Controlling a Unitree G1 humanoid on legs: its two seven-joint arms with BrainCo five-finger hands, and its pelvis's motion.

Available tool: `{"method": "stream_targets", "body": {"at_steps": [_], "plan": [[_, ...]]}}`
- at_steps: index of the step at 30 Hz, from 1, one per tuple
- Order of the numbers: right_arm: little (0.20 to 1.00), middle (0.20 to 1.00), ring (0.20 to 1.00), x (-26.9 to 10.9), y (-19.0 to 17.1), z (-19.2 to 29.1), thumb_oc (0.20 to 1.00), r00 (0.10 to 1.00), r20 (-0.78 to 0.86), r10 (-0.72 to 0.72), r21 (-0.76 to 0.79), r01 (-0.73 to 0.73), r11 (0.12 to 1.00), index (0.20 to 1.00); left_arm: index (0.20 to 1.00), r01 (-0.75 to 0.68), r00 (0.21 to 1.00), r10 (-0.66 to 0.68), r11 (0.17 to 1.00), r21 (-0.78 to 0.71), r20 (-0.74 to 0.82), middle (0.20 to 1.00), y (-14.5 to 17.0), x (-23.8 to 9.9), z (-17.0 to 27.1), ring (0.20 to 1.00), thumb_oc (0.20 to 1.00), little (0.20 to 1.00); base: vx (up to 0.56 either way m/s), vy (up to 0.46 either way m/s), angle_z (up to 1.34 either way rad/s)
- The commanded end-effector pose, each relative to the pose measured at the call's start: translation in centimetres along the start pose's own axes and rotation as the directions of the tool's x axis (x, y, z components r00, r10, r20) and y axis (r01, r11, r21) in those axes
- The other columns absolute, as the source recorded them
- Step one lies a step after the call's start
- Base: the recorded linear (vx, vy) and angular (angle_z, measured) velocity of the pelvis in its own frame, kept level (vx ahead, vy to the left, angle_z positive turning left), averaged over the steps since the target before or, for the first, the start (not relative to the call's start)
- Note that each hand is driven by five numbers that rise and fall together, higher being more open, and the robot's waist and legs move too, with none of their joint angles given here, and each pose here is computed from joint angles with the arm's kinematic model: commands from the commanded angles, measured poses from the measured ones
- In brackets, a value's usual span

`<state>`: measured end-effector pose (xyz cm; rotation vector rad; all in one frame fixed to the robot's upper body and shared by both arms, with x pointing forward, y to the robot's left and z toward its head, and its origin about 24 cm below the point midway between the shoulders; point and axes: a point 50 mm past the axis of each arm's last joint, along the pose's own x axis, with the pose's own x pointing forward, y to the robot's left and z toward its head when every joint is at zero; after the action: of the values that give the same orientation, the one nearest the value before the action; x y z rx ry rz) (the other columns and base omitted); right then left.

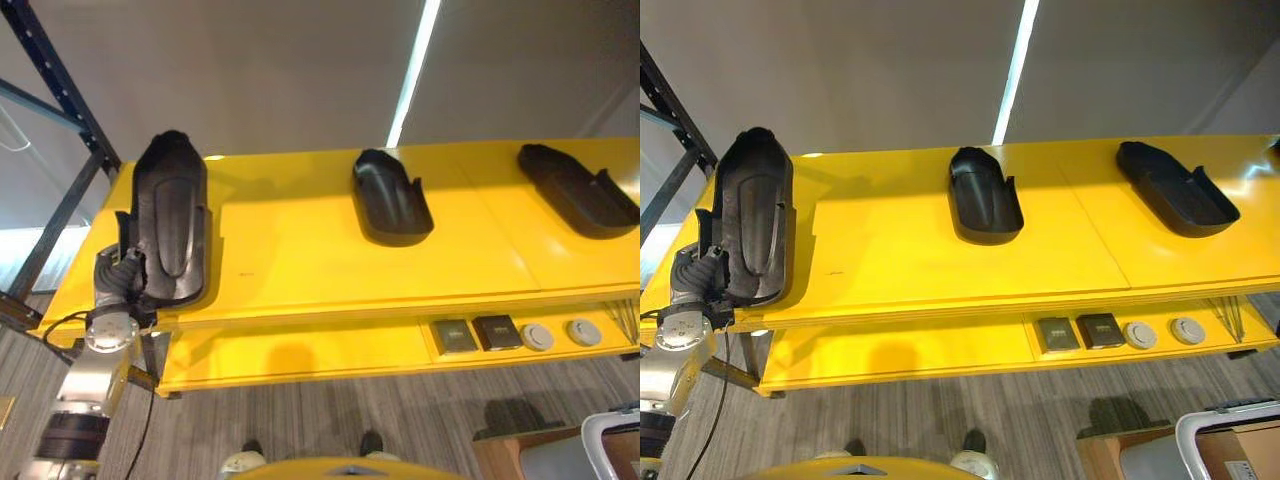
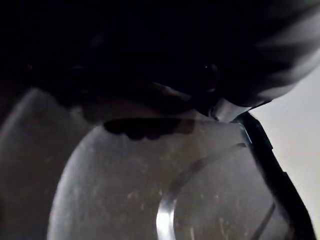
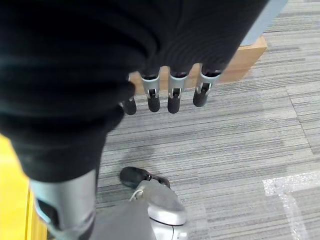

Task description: Move parts from the plastic box to the shelf.

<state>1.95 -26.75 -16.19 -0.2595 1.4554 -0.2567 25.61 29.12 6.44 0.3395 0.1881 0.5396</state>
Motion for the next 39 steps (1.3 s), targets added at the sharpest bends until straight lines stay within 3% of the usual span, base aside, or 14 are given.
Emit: {"method": "stream_targets", "body": {"at_steps": [1, 2, 5, 10, 24, 34, 36, 37, 39], "plan": [[1.000, 1.000, 1.000, -0.1, 0.3, -0.2, 1.000, 0.999, -0.024, 0.026, -0.066, -0.027, 0.997, 1.000, 0.200, -0.097, 0.995, 0.094, 0.991, 0.091, 0.040, 0.200, 1.0, 3.8, 3.6, 0.200, 0.200, 0.200, 0.09, -0.040, -0.01], [1.000, 1.000, 1.000, -0.1, 0.2, -0.1, 1.000, 0.999, -0.024, 0.031, -0.090, -0.033, 0.995, 1.000, 0.200, -0.108, 0.993, 0.113, 0.980, 0.164, -0.020, 0.200, 0.9, 4.6, 2.6, 0.200, 0.200, 0.200, 0.09, -0.021, -0.05], [1.000, 1.000, 1.000, -0.1, -0.1, 0.1, 1.000, 0.999, -0.024, 0.034, -0.137, -0.037, 0.990, 1.000, 0.200, -0.089, 0.974, 0.125, 0.978, 0.189, -0.188, 0.200, 0.8, 6.2, 0.5, 0.200, 0.200, 0.200, 0.06, 0.005, -0.13], [1.000, 1.000, 1.000, 0.0, -0.9, 0.7, 1.000, 1.000, -0.025, 0.016, -0.192, -0.020, 0.981, 1.000, 0.200, -0.096, 0.924, 0.183, 0.961, 0.259, -0.337, 0.200, 1.3, 7.4, -0.7, 0.200, 0.200, 0.200, 0.03, 0.023, -0.17], [1.000, 1.000, 1.000, 0.0, -3.1, 1.4, 1.000, 1.000, -0.003, -0.016, -0.233, 0.015, 0.972, 1.000, 0.200, -0.032, 0.917, 0.231, 0.855, 0.518, -0.326, 0.200, 4.4, 9.1, 1.5, 0.200, 0.200, 0.200, 0.01, 0.019, -0.10], [1.000, 1.000, 1.000, 0.0, -3.4, 1.9, 1.000, 1.000, 0.005, -0.020, -0.253, 0.020, 0.967, 1.000, 0.200, 0.035, 0.860, 0.232, 0.862, 0.505, -0.455, 0.200, 4.8, 8.4, -0.6, 0.200, 0.200, 0.200, 0.00, 0.006, -0.03], [1.000, 1.000, 1.000, 0.0, -3.4, 2.0, 1.000, 1.000, 0.010, -0.019, -0.259, 0.021, 0.966, 1.000, 0.347, 0.045, 0.847, 0.227, 0.870, 0.491, -0.480, 0.347, 4.7, 8.2, -1.2, 0.347, 0.347, 0.347, 0.00, 0.000, 0.00], [1.000, 1.000, 1.000, 0.0, -3.4, 2.3, 1.000, 1.000, 0.015, -0.017, -0.261, 0.020, 0.965, 1.000, 0.200, 0.066, 0.827, 0.221, 0.874, 0.481, -0.517, 0.200, 4.8, 7.9, -1.9, 0.200, 0.200, 0.200, 0.00, 0.000, 0.00], [1.000, 1.000, 1.000, 0.0, -3.3, 2.4, 1.000, 1.000, 0.018, -0.015, -0.262, 0.019, 0.965, 1.000, 0.200, 0.077, 0.814, 0.221, 0.875, 0.478, -0.537, 0.200, 4.8, 7.7, -2.4, 0.200, 0.200, 0.200, 0.00, 0.000, 0.00]]}}
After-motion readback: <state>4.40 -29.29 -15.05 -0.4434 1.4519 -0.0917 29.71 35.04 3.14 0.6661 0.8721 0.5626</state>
